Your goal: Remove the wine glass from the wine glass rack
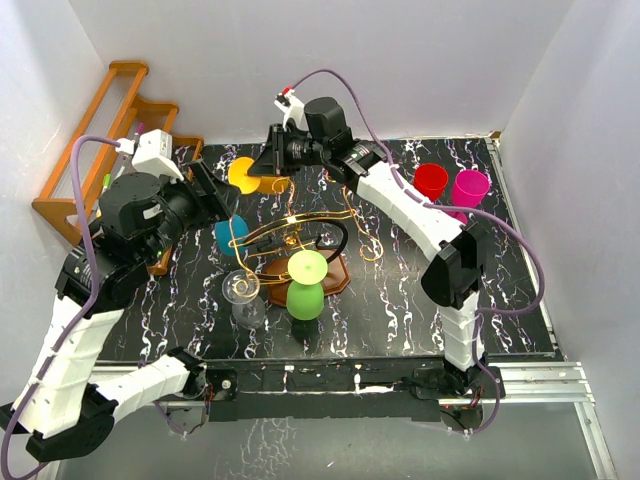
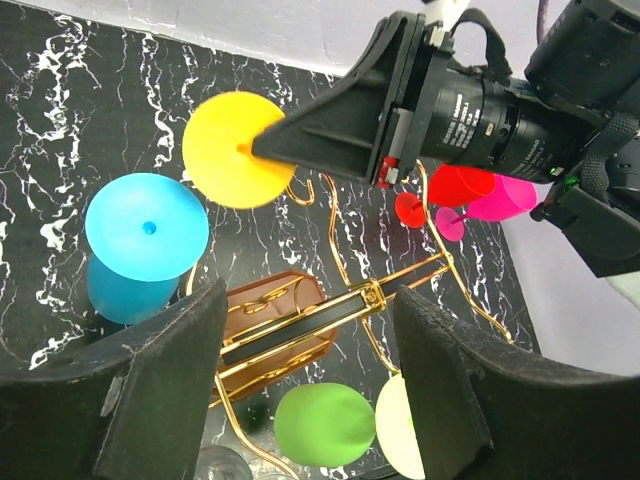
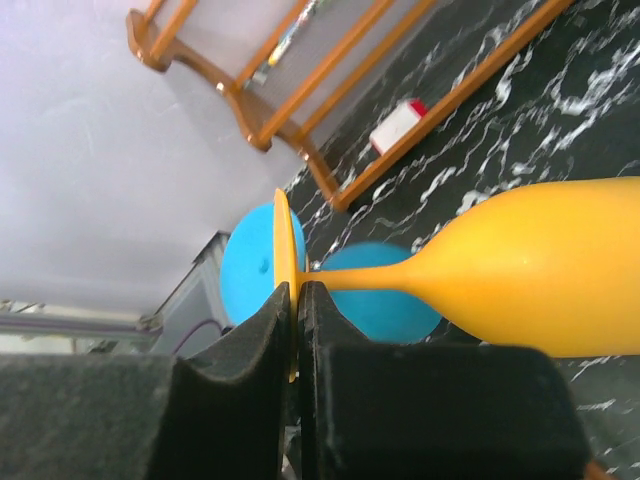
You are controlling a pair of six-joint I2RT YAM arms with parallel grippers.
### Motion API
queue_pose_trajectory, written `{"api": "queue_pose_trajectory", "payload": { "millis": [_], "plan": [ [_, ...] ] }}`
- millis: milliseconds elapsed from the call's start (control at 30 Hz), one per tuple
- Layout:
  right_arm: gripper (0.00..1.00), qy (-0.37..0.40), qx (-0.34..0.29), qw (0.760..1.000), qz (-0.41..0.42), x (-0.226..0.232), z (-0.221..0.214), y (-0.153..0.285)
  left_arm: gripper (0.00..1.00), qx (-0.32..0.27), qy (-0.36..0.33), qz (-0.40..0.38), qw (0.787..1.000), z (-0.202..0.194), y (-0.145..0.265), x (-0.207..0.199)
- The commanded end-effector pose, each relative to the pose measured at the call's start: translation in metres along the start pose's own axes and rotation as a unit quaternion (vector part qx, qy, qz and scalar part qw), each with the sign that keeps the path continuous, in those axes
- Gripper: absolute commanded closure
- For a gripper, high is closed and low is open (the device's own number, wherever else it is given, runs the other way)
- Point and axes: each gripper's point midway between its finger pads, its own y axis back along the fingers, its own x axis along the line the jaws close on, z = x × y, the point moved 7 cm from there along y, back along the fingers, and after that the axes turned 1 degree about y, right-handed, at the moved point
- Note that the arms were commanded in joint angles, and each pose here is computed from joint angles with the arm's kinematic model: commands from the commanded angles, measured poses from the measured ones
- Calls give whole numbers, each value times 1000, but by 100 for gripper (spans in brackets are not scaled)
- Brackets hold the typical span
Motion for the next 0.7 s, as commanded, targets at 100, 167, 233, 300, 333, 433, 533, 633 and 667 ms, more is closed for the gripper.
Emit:
{"api": "queue_pose_trajectory", "payload": {
  "millis": [100,167,233,300,333,433,533,633,667],
  "plan": [
    [92,192,-172,965,-51,34,73,44,33,-23,21,-44,999,16,10,-15],
    [92,243,-210,943,-87,43,80,73,30,-29,29,-63,997,20,10,-21],
    [92,295,-247,916,-117,59,83,111,22,-30,44,-88,995,23,9,-29],
    [92,346,-274,885,-145,71,78,148,14,-26,58,-121,991,25,7,-40],
    [92,380,-280,868,-154,77,73,167,12,-20,65,-144,987,26,6,-47],
    [92,494,-264,809,-176,80,40,213,24,17,82,-236,968,22,-1,-73],
    [92,631,-246,712,-183,84,-6,262,48,56,114,-314,941,19,-13,-96],
    [92,713,-216,635,-205,69,-47,286,50,112,158,-374,907,12,-26,-116],
    [92,718,-210,629,-211,65,-55,291,48,135,172,-395,892,10,-29,-123]
  ]
}}
